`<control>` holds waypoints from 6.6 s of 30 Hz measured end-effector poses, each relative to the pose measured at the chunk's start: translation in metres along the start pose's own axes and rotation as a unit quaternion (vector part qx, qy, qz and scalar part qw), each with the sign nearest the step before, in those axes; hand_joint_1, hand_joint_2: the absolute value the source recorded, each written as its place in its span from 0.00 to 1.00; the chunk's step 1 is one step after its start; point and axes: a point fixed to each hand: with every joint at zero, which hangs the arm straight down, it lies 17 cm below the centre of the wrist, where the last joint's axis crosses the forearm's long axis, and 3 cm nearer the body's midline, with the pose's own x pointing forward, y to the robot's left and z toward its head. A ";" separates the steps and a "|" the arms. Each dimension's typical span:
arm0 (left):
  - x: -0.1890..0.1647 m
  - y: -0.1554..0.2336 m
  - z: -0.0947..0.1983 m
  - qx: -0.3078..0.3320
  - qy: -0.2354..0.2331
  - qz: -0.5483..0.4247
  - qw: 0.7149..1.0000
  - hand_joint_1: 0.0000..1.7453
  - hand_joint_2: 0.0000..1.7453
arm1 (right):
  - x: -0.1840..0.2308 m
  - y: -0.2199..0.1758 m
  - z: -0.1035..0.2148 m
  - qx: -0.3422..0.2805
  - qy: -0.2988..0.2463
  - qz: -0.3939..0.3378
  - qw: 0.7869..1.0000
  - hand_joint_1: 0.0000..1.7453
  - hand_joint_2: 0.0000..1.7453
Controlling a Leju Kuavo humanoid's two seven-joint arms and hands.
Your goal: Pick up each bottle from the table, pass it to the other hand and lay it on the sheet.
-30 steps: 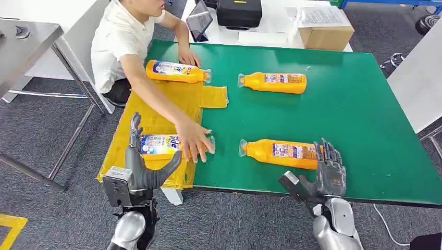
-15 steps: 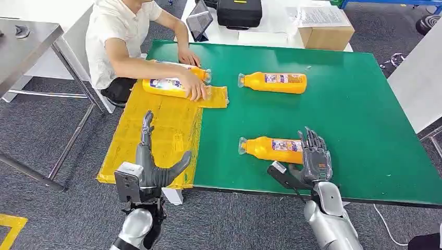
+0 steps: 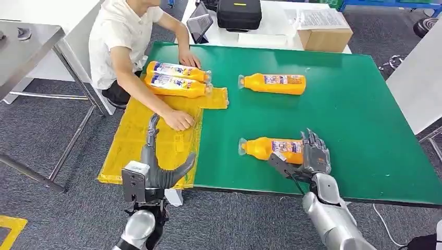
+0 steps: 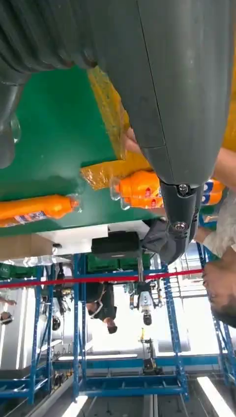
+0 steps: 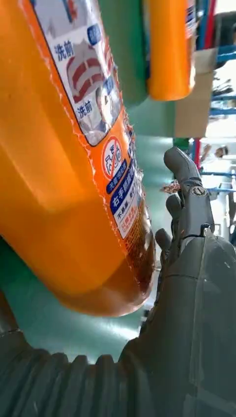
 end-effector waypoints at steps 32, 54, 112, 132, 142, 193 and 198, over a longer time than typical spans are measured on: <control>-0.006 -0.017 0.004 -0.035 0.016 0.012 0.999 0.00 1.00 | -0.022 0.019 0.012 0.057 -0.071 -0.022 0.996 1.00 1.00; -0.088 -0.037 0.062 -0.036 0.239 0.273 0.931 0.00 1.00 | 0.185 -0.073 0.081 -0.047 -0.209 -0.544 0.811 1.00 1.00; 0.009 -0.068 0.026 -0.134 0.111 0.321 0.931 1.00 1.00 | 0.338 -0.057 0.150 0.051 -0.374 -0.461 0.803 0.80 1.00; 0.028 0.000 -0.008 -0.015 -0.030 0.086 0.996 1.00 1.00 | 0.314 -0.115 0.188 -0.206 -0.397 -0.325 0.833 0.00 1.00; 0.040 0.015 -0.013 -0.014 -0.016 0.160 0.987 1.00 1.00 | 0.247 -0.177 0.184 -0.318 -0.309 -0.322 0.836 0.00 1.00; -0.145 -0.048 -0.031 -0.387 0.154 -0.276 0.866 0.00 1.00 | 0.217 -0.239 0.172 -0.372 -0.258 -0.487 0.747 0.00 0.00; -0.111 -0.070 -0.025 -0.368 0.102 -0.201 0.902 0.00 1.00 | 0.220 -0.236 0.173 -0.369 -0.263 -0.475 0.754 0.00 1.00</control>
